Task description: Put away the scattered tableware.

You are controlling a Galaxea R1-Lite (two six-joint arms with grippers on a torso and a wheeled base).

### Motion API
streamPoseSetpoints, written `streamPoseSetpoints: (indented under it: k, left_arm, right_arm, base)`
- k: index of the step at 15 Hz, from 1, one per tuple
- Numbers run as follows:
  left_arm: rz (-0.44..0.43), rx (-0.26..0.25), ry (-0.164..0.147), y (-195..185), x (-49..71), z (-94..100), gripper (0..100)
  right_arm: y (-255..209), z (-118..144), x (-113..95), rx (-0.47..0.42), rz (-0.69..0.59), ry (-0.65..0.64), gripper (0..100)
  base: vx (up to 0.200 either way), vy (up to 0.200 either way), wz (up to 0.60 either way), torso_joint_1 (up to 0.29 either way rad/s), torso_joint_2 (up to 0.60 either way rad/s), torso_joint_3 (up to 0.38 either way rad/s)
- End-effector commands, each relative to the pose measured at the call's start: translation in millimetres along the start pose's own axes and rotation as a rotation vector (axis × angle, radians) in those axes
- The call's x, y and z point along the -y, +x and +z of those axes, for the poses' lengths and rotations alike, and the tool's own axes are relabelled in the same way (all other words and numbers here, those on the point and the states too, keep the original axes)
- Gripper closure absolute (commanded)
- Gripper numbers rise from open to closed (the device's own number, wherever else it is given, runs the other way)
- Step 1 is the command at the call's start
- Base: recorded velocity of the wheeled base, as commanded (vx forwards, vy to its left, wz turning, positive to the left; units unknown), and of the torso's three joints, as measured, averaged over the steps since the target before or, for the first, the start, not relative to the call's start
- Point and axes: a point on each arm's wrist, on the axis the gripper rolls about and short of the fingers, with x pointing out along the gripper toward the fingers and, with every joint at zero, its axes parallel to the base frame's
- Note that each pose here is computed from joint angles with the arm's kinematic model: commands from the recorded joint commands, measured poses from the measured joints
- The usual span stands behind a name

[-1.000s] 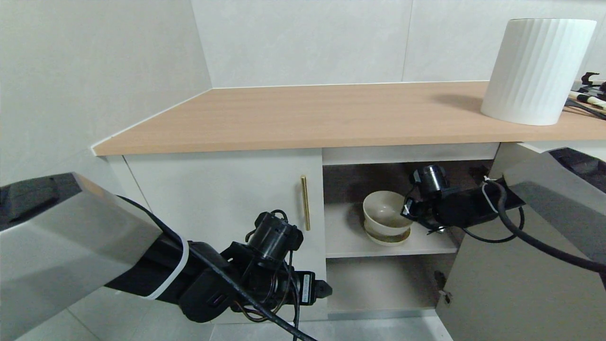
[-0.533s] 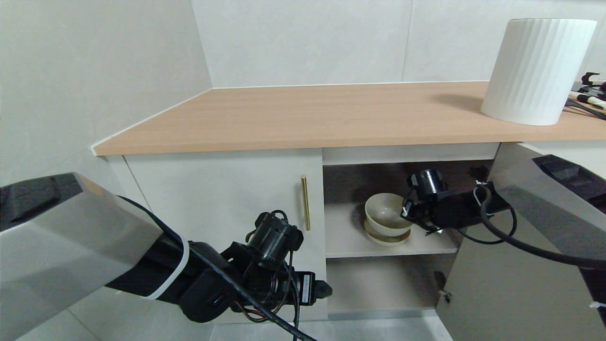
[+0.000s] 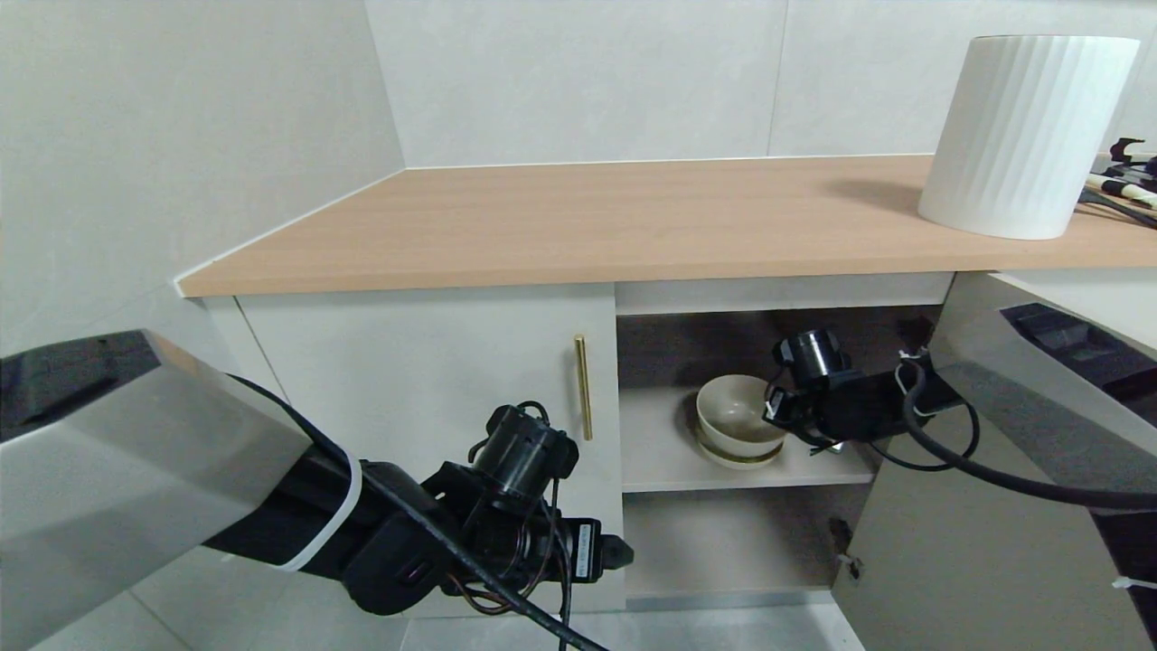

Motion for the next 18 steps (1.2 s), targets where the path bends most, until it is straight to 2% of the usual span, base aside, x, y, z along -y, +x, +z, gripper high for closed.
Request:
streamPoseSetpoints:
  k: [1,12,13,18]
  left_arm:
    - [0.0,-0.001,0.0,0.6,-0.2,-0.1,0]
    - [0.001,-0.001,0.0,0.6,-0.2,-0.1,0]
    - [0.001,-0.001,0.0,0.6,-0.2,-0.1,0]
    - [0.001,0.001,0.0,0.1,-0.1,0.1,0]
  right_arm:
    - [-0.7,-1.5,-2.0,-0.002,0.003,-0.004,100]
    - [2.4,-5.2,-0.4,-0.01,-0.005,-0.014,100]
    - [2.2,-6.1,-0.6,-0.013,-0.006,-0.016,0]
    - [-1.0,-5.4,-1.6,-0.013,-0.004,-0.018,0]
  base:
    - [0.0,0.0,0.0,0.0,0.0,0.0]
    - [0.0,0.0,0.0,0.0,0.0,0.0]
    - [0.0,0.0,0.0,0.0,0.0,0.0]
    - [0.0,0.0,0.0,0.0,0.0,0.0]
